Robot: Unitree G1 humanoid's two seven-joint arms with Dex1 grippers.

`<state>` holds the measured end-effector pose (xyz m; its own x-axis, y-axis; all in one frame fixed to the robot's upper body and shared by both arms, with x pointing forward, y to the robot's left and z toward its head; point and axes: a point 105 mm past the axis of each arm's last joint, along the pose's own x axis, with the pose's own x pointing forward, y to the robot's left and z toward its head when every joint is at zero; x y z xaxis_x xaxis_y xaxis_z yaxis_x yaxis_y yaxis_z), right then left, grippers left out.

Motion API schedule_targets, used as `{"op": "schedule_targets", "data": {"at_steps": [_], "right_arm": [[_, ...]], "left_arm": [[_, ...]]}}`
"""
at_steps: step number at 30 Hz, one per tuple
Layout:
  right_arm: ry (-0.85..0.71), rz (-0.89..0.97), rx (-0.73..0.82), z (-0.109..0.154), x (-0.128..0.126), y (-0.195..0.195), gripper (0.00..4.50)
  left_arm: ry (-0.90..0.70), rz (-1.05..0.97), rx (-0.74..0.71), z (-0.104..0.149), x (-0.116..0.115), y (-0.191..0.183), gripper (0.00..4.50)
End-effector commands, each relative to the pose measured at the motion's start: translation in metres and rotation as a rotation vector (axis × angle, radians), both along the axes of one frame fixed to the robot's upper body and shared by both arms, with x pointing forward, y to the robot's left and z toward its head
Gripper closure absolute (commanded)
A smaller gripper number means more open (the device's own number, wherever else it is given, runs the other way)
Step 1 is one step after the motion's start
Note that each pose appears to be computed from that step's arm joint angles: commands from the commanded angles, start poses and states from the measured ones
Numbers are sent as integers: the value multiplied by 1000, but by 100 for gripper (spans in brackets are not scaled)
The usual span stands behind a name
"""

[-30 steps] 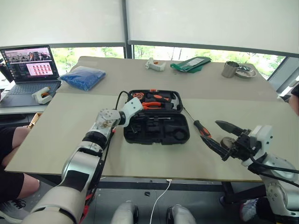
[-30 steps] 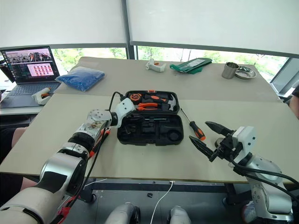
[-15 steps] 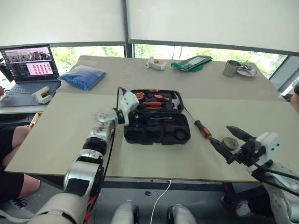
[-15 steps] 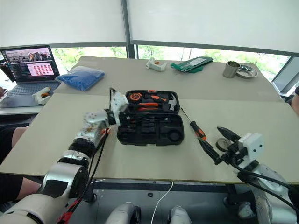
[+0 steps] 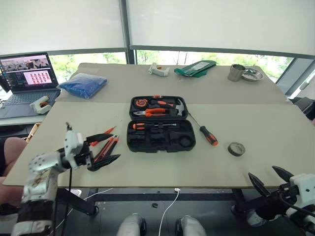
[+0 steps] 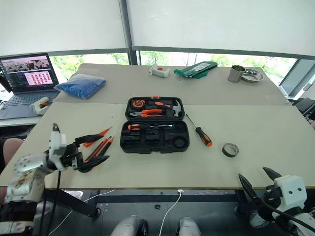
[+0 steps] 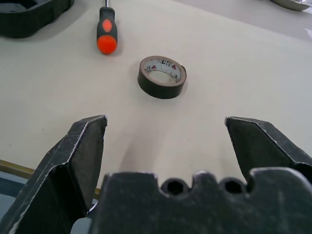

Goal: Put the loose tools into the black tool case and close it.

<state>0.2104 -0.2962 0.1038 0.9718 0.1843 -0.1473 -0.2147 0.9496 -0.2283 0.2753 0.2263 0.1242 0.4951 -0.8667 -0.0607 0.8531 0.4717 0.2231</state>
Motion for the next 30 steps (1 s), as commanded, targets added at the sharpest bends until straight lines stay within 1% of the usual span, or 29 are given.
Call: {"op": "schedule_targets", "data": {"at_steps": [1, 3, 6, 8, 10, 14, 17, 20, 22, 23, 24, 25, 28, 30], "right_arm": [[-33, 85, 19, 30, 28, 20, 0], [16, 128, 20, 39, 52, 31, 0], [153, 160, -3, 38, 79, 43, 0], [199, 170, -33, 41, 95, 48, 0], [229, 162, -27, 44, 112, 51, 0], [338, 174, -41, 32, 135, 62, 0], [378, 194, -29, 28, 148, 72, 0], [393, 165, -57, 22, 164, 75, 0], [369, 148, -68, 23, 173, 76, 50], [362, 145, -64, 23, 175, 78, 63], [359, 145, -61, 23, 177, 79, 102], [354, 148, -61, 22, 178, 80, 130], [355, 138, -40, 20, 177, 81, 242], [337, 112, -10, 23, 178, 79, 297]], "left_arm": [[-71, 17, -12, 15, -4, 4, 2], [-85, 15, -52, 21, -3, -4, 2], [-98, -3, -101, 28, 1, -19, 2], [-88, -23, -116, 30, 3, -27, 2], [-83, -58, -125, 36, 4, -36, 2], [-88, -85, -148, 47, 8, -46, 2], [-91, -97, -144, 48, 9, -52, 2], [-90, -106, -140, 47, 7, -55, 2], [-88, -111, -137, 46, 7, -56, 0], [-86, -113, -136, 46, 6, -56, 0], [-84, -115, -136, 46, 6, -56, 0], [-82, -117, -136, 45, 6, -56, 0], [-77, -127, -135, 44, 5, -57, 0], [-76, -130, -137, 44, 5, -58, 0]]}}
